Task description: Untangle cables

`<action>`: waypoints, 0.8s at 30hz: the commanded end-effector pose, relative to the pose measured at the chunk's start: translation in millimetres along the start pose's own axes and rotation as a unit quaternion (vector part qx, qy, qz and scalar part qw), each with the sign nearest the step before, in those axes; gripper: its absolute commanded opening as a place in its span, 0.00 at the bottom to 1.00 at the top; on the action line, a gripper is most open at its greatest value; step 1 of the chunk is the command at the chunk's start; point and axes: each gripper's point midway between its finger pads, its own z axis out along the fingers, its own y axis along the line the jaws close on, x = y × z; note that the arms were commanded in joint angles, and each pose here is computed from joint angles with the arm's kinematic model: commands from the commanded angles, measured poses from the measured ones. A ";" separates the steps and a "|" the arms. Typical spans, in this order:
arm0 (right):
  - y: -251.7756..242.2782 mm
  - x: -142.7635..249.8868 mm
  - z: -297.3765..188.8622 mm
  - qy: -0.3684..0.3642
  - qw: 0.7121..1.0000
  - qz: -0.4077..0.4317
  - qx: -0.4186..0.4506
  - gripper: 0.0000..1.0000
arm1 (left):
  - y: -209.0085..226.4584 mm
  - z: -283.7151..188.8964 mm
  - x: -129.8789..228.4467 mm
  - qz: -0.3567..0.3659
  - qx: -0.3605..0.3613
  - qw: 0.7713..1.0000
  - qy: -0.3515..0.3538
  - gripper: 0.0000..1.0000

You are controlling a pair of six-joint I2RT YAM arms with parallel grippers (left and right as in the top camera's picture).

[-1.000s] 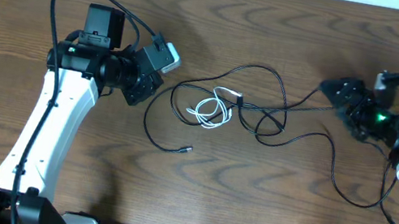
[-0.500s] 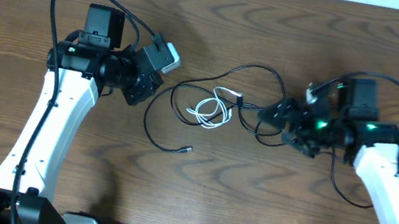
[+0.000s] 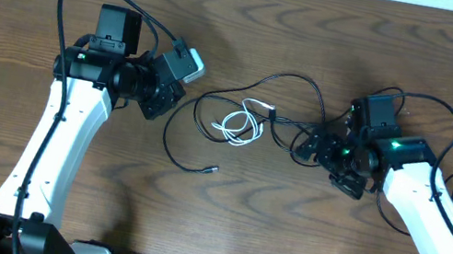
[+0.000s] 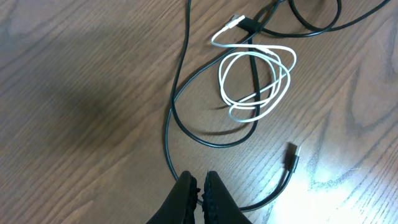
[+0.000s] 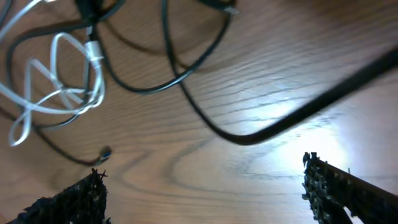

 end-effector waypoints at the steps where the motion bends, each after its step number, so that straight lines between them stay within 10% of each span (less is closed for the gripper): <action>1: -19.9 -17.8 -1.3 -0.056 0.997 0.010 0.059 0.99 | -0.8 2.0 -2.7 0.009 0.008 1.000 -0.005 0.07; 14: -39.8 -53.0 33.6 -0.146 0.986 0.030 0.081 0.85 | -0.4 2.1 -3.3 0.009 0.007 1.000 -0.006 0.07; 20: -47.5 -53.2 57.5 -0.125 0.987 0.036 0.096 0.03 | -5.8 1.8 -9.2 0.009 0.023 0.999 -0.024 0.08; 24: -43.1 -53.2 57.4 -0.122 0.988 0.035 0.086 0.01 | -6.7 1.7 -9.9 0.009 0.025 0.999 -0.026 0.08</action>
